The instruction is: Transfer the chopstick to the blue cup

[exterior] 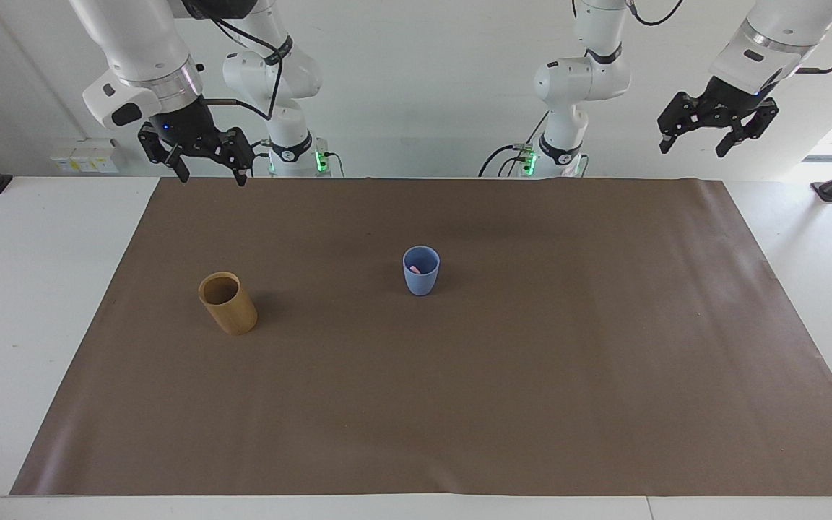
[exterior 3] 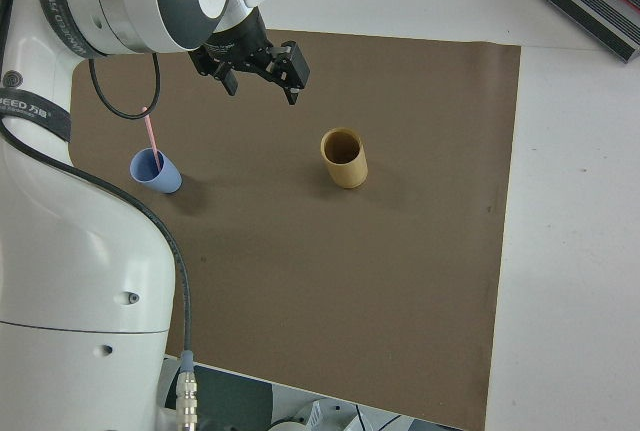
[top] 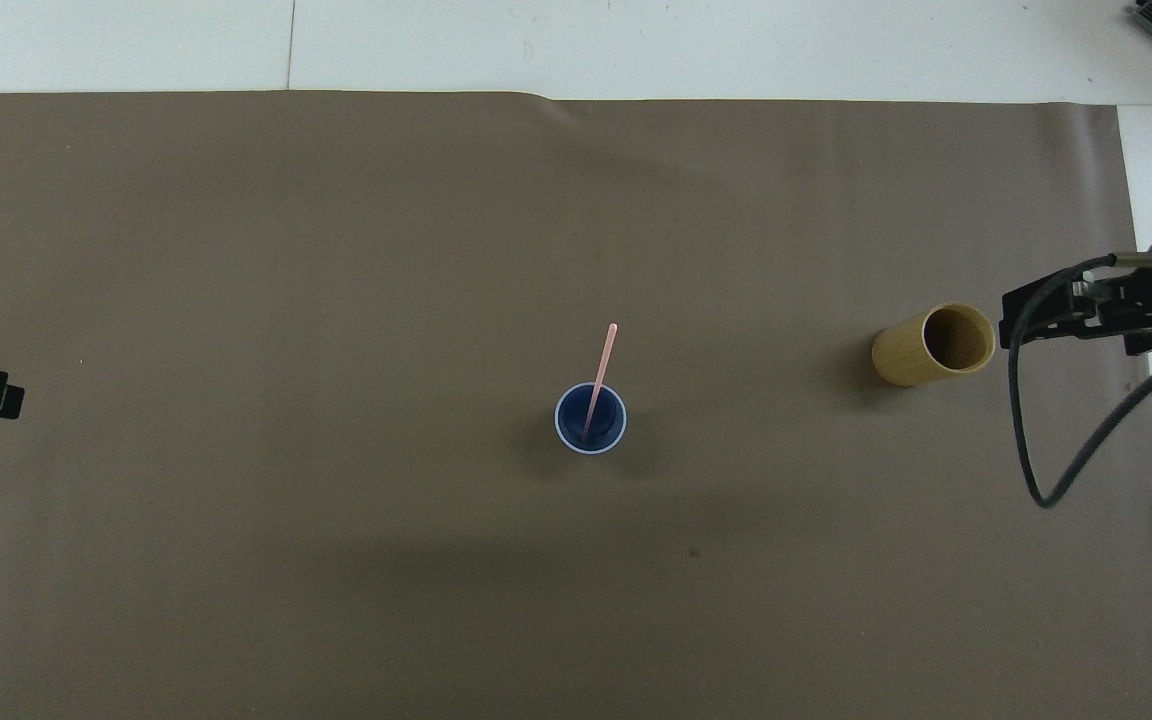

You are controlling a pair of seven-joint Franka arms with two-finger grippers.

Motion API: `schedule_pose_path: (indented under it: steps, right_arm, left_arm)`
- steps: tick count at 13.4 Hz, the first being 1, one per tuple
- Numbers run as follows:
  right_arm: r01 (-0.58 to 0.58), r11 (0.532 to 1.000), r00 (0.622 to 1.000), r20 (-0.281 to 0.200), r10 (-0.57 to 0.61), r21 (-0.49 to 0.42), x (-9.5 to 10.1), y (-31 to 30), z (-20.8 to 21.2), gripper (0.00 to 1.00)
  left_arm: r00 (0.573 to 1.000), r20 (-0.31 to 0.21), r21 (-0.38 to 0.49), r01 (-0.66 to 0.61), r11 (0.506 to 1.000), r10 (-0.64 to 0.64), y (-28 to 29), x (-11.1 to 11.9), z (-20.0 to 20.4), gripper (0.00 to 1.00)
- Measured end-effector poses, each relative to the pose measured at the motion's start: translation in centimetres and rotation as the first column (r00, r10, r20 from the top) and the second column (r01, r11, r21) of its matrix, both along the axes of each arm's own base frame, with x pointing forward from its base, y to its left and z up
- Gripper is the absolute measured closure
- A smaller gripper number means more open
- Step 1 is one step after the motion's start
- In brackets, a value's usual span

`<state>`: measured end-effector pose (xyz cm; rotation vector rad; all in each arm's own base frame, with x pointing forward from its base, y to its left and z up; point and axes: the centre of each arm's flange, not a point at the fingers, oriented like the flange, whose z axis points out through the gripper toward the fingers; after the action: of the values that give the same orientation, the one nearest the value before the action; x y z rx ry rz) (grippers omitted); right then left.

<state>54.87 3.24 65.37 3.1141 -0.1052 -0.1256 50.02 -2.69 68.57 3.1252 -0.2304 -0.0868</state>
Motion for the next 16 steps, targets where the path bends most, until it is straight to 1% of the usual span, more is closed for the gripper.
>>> schedule_pose_path:
  steps: [2, 4, 5, 7, 8, 9, 16]
  right_arm:
    - [-0.017, 1.0, 1.0, -0.02, 0.017, -0.002, -1.2, -1.8, -0.4, 0.0]
    - [-0.022, 1.0, 0.999, -0.026, 0.022, -0.003, -2.0, -3.0, -0.6, 0.0]
    - [-0.022, 1.0, 1.0, -0.019, 0.022, -0.004, -2.1, -3.0, -0.8, 0.0]
    - [-0.028, 1.0, 0.999, 0.036, 0.028, 0.0, -1.7, -2.6, -1.2, 0.0]
    - [-0.033, 0.999, 0.998, 0.054, 0.032, 0.006, -1.5, -2.3, -1.3, 0.0]
    - [-0.036, 0.999, 0.998, 0.061, 0.035, 0.009, -1.4, -2.0, -1.5, 0.0]
    - [-0.036, 0.999, 0.998, 0.061, 0.035, 0.008, -1.7, -1.8, -1.5, 0.0]
  left_arm:
    - [1.0, 0.0, 0.0, 0.0, 1.0, 0.0, 0.0, 0.0, 0.0, 0.0]
    - [1.0, 0.0, 0.0, 0.0, 1.0, 0.0, 0.0, 0.0, 0.0, 0.0]
    - [1.0, 0.0, 0.0, 0.0, 1.0, 0.0, 0.0, 0.0, 0.0, 0.0]
    - [1.0, 0.0, 0.0, 0.0, 1.0, 0.0, 0.0, 0.0, 0.0, 0.0]
    - [1.0, 0.0, 0.0, 0.0, 1.0, 0.0, 0.0, 0.0, 0.0, 0.0]
    - [1.0, 0.0, 0.0, 0.0, 1.0, 0.0, 0.0, 0.0, 0.0, 0.0]
    - [1.0, 0.0, 0.0, 0.0, 1.0, 0.0, 0.0, 0.0, 0.0, 0.0]
